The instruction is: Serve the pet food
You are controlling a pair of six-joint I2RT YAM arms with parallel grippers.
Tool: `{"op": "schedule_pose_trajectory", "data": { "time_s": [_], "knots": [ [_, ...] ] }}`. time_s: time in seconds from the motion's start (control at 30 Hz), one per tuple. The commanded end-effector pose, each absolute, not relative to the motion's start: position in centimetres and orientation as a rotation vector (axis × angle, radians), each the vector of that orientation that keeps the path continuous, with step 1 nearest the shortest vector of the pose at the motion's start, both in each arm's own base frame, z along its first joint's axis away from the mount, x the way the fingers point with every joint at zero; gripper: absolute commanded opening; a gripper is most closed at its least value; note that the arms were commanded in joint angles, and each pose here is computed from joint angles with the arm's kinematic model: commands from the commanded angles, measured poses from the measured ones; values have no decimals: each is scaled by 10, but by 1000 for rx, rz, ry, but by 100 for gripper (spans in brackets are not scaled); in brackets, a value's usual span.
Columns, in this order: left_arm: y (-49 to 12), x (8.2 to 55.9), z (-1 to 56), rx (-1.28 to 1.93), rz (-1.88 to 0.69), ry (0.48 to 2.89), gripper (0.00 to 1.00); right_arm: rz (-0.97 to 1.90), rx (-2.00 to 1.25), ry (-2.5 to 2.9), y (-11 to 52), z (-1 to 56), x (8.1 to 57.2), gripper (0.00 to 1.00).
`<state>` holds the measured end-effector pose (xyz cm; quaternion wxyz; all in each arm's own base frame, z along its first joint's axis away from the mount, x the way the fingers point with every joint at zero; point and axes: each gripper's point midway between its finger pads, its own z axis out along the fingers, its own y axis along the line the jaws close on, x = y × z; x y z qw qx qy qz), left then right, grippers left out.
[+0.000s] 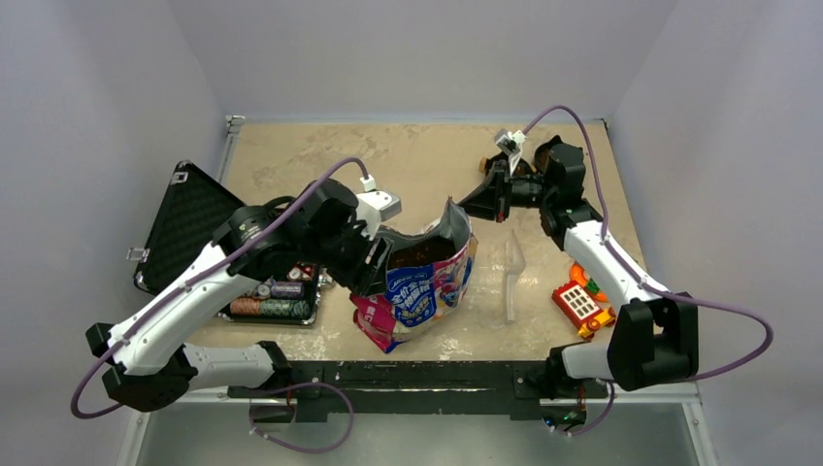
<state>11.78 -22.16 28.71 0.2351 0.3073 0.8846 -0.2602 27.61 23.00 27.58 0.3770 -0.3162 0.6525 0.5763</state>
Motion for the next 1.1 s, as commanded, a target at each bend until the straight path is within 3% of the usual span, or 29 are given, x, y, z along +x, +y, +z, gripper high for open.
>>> {"op": "schedule_pose_trajectory", "data": {
  "time_s": [0.0,0.03,0.1,0.2,0.23,0.37,0.73,0.8,0.87,1.07],
  "knots": [
    [-247,126,295,855,-800,2374,62,1412,-814,1658,230,291,277,5],
    [-246,132,292,855,-764,2378,56,1398,-807,1663,229,291,279,15],
    [-237,142,285,832,-643,2418,32,1372,-792,1666,226,291,284,37],
    [-216,148,280,814,-493,2449,3,1350,-782,1667,216,291,291,50],
    [-211,145,279,812,-484,2446,0,1348,-785,1662,213,292,291,53],
    [-188,139,271,796,-466,2365,0,1324,-844,1620,208,295,291,68],
    [-190,119,273,885,-681,2109,0,1427,-1109,1519,228,292,278,69],
    [-190,121,272,883,-666,2109,0,1460,-1163,1471,236,292,273,81],
    [-190,121,270,901,-657,2118,0,1434,-1207,1451,246,290,270,84],
    [-186,122,271,890,-636,2125,0,1512,-1296,1357,266,300,252,79]
  ]
}}
